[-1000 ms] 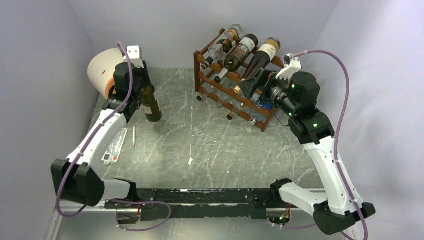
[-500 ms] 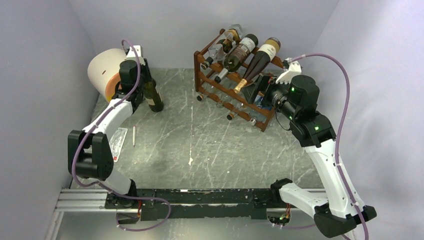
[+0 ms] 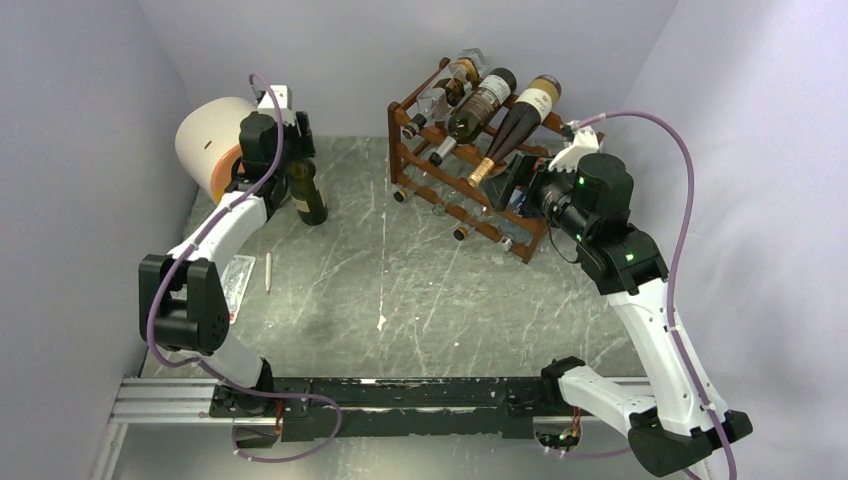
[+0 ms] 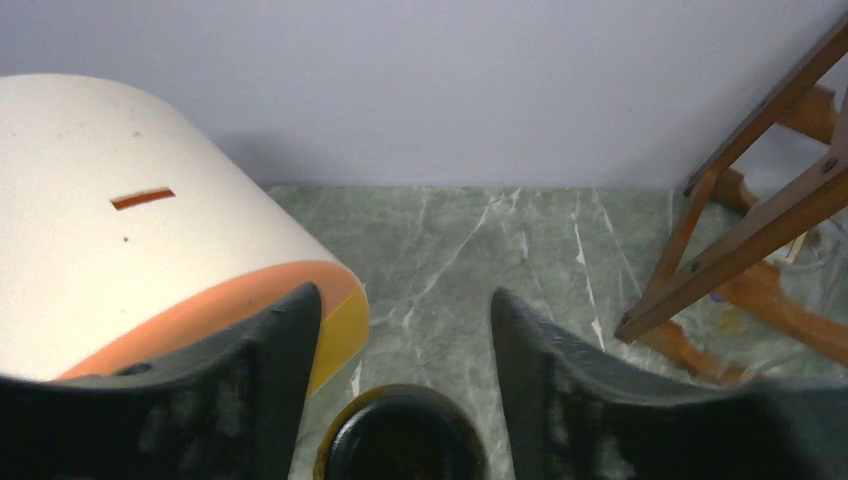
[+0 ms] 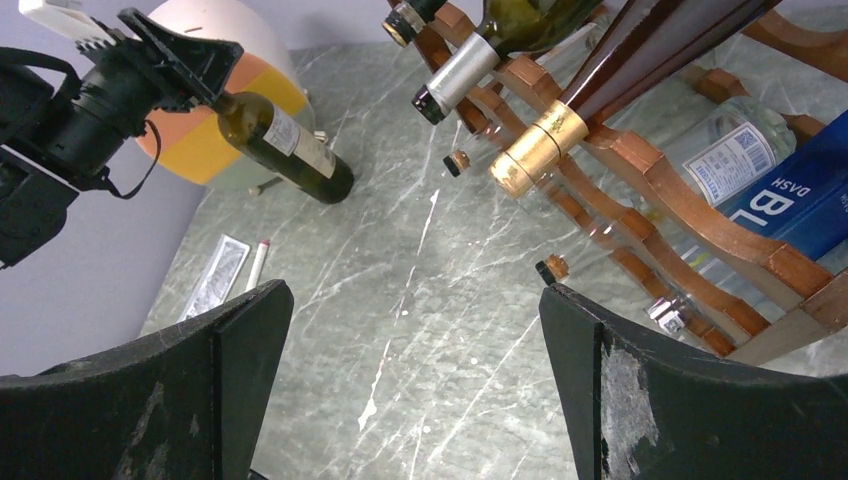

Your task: Take the wine bottle off the wine rack

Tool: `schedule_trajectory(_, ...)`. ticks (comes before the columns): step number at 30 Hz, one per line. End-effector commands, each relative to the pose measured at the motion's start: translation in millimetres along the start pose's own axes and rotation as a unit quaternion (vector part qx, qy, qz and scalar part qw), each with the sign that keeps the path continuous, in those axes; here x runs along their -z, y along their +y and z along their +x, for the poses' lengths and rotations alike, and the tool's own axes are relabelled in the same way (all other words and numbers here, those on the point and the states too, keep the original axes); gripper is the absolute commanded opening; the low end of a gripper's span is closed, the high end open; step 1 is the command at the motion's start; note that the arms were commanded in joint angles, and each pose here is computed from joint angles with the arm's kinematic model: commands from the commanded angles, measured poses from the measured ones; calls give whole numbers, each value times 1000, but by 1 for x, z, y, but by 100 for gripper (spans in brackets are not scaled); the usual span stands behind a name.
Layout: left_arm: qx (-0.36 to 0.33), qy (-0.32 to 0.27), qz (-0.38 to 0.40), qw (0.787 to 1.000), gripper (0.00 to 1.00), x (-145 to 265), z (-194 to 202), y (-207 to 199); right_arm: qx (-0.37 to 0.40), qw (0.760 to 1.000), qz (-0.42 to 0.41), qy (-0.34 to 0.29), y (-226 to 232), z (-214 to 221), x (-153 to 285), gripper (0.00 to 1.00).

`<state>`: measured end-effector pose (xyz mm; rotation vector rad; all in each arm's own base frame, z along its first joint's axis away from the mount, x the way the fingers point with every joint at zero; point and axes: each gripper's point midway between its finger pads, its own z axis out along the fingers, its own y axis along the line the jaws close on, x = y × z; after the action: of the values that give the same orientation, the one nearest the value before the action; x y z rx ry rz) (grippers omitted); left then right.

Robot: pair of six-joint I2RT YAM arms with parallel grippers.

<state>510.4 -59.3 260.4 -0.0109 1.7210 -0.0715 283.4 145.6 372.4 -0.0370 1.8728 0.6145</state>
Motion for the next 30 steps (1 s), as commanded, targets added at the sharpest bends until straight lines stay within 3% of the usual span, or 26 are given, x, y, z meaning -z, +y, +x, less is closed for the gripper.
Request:
schedule_trajectory(1, 6, -26, 15, 1000, 76, -2, -30, -5, -2, 1000, -4, -6, 2, -3, 5, 100)
schedule_trajectory(3, 5, -28, 18, 999, 86, 2, -32, -6, -2, 1000, -4, -7, 3, -4, 7, 100)
schedule_trajectory(8, 15, -49, 30, 998, 100, 23, -54, -10, -5, 1000, -5, -6, 4, -6, 11, 100)
schedule_trajectory(12, 34, -56, 45, 997, 100, 54, -70, -14, 3, 1000, 1, 2, 1, -1, 15, 100)
schedule_trajectory(23, 10, -170, 115, 979, 100, 160, -126, -29, 18, 998, 58, 27, -25, 15, 6, 100)
schedule_trajectory(30, 23, -182, 209, 961, 95, 174, -92, -62, -18, 992, 127, -5, -41, -13, -24, 100)
